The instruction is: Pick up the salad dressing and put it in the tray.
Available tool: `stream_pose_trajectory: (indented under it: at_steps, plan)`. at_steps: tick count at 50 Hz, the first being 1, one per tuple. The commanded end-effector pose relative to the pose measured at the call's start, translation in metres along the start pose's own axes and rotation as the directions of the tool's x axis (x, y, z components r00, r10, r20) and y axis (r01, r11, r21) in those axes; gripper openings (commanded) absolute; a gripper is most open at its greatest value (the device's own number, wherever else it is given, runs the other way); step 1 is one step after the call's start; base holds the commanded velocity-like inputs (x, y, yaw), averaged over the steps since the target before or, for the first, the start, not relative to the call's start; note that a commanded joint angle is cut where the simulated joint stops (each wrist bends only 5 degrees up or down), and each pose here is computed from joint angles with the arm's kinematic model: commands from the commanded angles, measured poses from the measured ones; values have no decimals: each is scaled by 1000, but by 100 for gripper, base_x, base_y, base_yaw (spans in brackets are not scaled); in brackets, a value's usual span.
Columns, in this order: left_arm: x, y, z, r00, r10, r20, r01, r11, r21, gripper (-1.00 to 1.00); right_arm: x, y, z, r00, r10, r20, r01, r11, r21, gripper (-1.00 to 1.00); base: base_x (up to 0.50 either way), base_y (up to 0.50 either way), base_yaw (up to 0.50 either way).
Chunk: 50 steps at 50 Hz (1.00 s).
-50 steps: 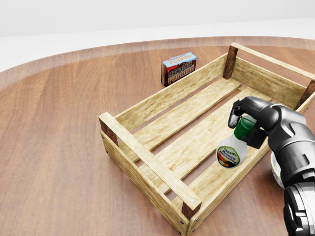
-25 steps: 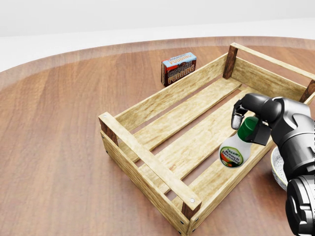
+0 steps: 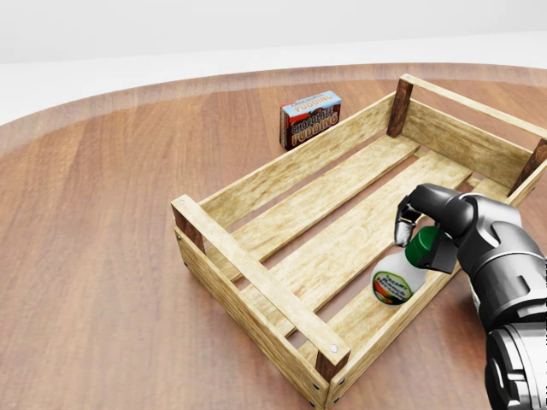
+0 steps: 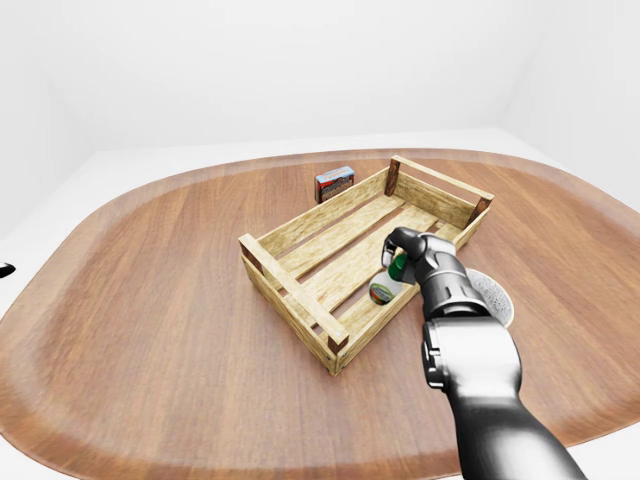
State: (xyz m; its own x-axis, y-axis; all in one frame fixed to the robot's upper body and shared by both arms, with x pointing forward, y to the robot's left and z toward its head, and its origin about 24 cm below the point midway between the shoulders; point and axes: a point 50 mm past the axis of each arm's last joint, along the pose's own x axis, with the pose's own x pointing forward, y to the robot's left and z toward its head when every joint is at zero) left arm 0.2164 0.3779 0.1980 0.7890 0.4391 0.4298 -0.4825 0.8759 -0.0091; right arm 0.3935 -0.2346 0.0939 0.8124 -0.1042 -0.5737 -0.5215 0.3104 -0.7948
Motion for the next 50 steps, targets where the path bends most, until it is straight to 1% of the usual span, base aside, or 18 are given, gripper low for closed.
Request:
stream_pose_trajectory:
  at_steps: [1, 7, 8, 9, 10, 21, 24, 32, 33, 34, 39, 40, 41, 42, 43, 44, 49, 50]
  plan:
    - [0, 0, -1, 1000, 0, -5, 0, 1000, 0, 100, 3, 12, -3, 1000, 15, -5, -15, 1000, -17, -96, 0, 0, 0]
    - [0, -1, -1, 1000, -1, -5, 1, 1000, 0, 100, 4, 15, -3, 999, 40, -10, -40, 999, -7, -94, 0, 0, 0]
    - [0, -1, -1, 1000, -1, -5, 1, 1000, 0, 100, 4, 13, -4, 999, 3, -33, -4, 999, -33, -100, 0, 0, 0]
    - [0, 0, -1, 1000, -1, -4, 1, 1000, 0, 100, 3, 20, -2, 992, 129, -3, -129, 992, 6, 100, 0, 0, 0]
    - [0, 0, -1, 1000, 0, -4, 0, 1000, 0, 100, 4, 18, -2, 998, 69, 1, -69, 998, -11, 100, 0, 0, 0]
    - [0, -1, 2, 1000, -5, 11, 5, 1000, 0, 100, 0, 9, -7, 995, 96, -25, -97, 995, -34, 100, 0, 0, 0]
    - [0, -1, 3, 1000, -3, 14, 3, 1000, 0, 100, -3, -3, -5, 996, 81, -23, -82, 994, -66, 100, 0, 0, 0]
    - [0, 0, 4, 1000, -6, 19, 6, 1000, -1, 100, -35, -84, 11, 998, -60, 22, 63, 988, -141, 100, 0, 0, 0]
    - [0, 0, 5, 1000, -4, 20, 4, 1000, -1, 100, -44, -98, 13, 996, -83, 21, 86, 983, -165, 100, 0, 0, 0]
    - [0, -1, 4, 1000, -5, 19, 5, 1000, -1, 100, -62, -125, 17, 993, -121, 13, 122, 974, -191, 100, 0, 0, 0]
    - [-1, -4, 3, 1000, -13, 17, 13, 1000, -2, 100, -120, -192, 25, 965, -262, 2, 256, 942, -216, 100, 0, 0, 0]
    - [-1, -4, 4, 1000, -14, 18, 15, 1000, -2, 100, -145, -214, 28, 944, -330, 5, 324, 921, -217, 100, 0, 0, 0]
    - [-1, -4, 4, 1000, -15, 19, 15, 1000, -2, 100, -146, -215, 28, 943, -332, 4, 325, 921, -217, 100, 0, 0, 0]
    - [0, -4, 3, 1000, -15, 17, 15, 1000, -3, 100, -163, -228, 28, 924, -381, 6, 374, 903, -213, 100, 0, 0, 0]
    - [0, -4, 3, 1000, -15, 17, 15, 1000, -3, 100, -163, -228, 28, 924, -382, 5, 375, 902, -213, 100, 0, 0, 0]
    - [0, -4, 3, 1000, -16, 15, 16, 1000, -2, 100, -182, -241, 29, 901, -433, 12, 426, 881, -206, 100, 0, 0, 0]
    - [0, -4, 6, 1000, -15, 27, 15, 1000, -4, 100, -217, -262, 28, 852, -524, 14, 517, 834, -191, 100, 0, 0, 0]
    - [0, -4, 6, 999, -14, 29, 14, 1000, -3, 100, -231, -269, 29, 831, -556, 24, 551, 815, -180, 100, 0, 0, 0]
